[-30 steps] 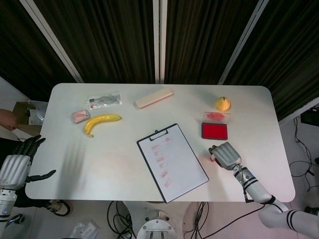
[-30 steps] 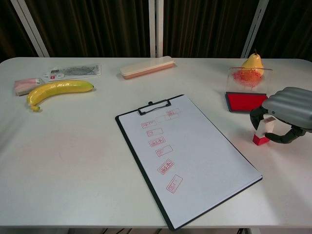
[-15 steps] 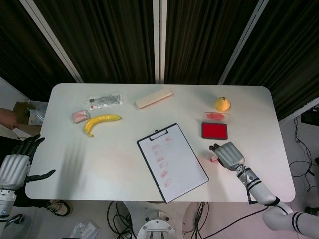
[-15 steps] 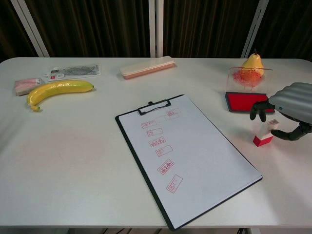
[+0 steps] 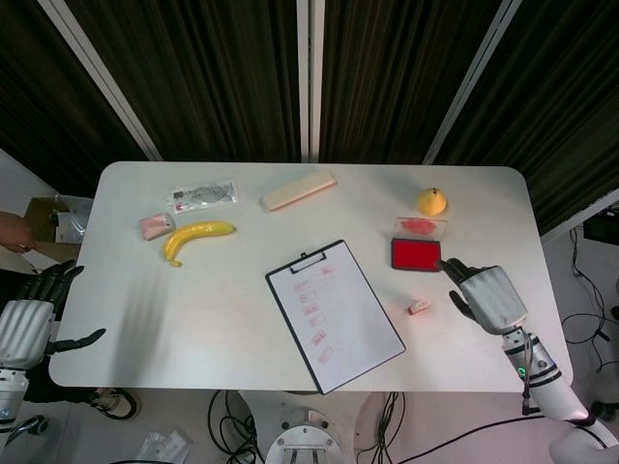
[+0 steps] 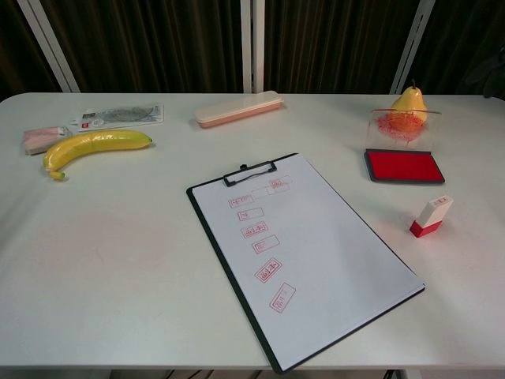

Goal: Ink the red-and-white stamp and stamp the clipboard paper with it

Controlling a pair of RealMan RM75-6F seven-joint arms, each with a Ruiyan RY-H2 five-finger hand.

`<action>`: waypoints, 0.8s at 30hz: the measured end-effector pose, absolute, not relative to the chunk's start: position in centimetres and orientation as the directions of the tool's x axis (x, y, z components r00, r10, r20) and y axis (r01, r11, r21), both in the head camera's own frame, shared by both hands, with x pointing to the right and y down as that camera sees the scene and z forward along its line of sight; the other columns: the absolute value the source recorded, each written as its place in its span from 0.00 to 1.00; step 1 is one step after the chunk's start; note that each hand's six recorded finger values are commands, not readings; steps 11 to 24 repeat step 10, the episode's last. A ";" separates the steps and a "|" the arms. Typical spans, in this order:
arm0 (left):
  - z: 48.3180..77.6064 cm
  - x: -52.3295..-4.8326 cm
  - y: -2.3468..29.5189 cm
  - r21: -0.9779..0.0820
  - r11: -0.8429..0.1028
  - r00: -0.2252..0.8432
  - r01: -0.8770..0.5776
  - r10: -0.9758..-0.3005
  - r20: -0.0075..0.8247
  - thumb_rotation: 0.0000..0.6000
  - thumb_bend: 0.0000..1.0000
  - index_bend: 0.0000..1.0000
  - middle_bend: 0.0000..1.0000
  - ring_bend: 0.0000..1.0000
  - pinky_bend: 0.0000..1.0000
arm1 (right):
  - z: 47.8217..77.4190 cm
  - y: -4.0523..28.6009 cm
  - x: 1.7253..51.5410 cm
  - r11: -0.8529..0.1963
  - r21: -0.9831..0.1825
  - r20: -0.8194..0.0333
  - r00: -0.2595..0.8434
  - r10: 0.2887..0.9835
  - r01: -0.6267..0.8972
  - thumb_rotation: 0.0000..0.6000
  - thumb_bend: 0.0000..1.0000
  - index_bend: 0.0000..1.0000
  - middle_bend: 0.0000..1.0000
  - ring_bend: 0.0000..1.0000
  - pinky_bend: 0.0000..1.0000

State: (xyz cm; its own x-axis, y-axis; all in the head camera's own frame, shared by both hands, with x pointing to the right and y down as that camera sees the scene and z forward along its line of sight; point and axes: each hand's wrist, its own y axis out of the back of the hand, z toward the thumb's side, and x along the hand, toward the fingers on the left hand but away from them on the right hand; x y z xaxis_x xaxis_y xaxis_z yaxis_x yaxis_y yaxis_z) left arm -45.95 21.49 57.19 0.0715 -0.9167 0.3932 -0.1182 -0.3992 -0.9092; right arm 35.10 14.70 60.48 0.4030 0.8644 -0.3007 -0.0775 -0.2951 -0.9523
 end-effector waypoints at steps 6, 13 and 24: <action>56.8 -46.2 21.2 -0.915 -0.388 0.060 -0.109 -0.922 0.384 0.64 0.06 0.11 0.08 0.09 0.18 | 58.1 15.5 39.4 -0.292 -0.954 -0.301 0.205 0.931 -0.073 1.00 0.21 0.00 0.00 0.00 0.00; 56.8 -46.4 20.9 -0.918 -0.383 0.058 -0.107 -0.924 0.379 0.63 0.07 0.11 0.08 0.09 0.18 | 58.2 17.7 43.0 -0.359 -0.932 -0.360 0.017 0.933 -0.037 1.00 0.20 0.00 0.00 0.00 0.00; 56.8 -46.4 20.9 -0.918 -0.383 0.058 -0.107 -0.924 0.379 0.63 0.07 0.11 0.08 0.09 0.18 | 58.2 17.7 43.0 -0.359 -0.932 -0.360 0.017 0.933 -0.037 1.00 0.20 0.00 0.00 0.00 0.00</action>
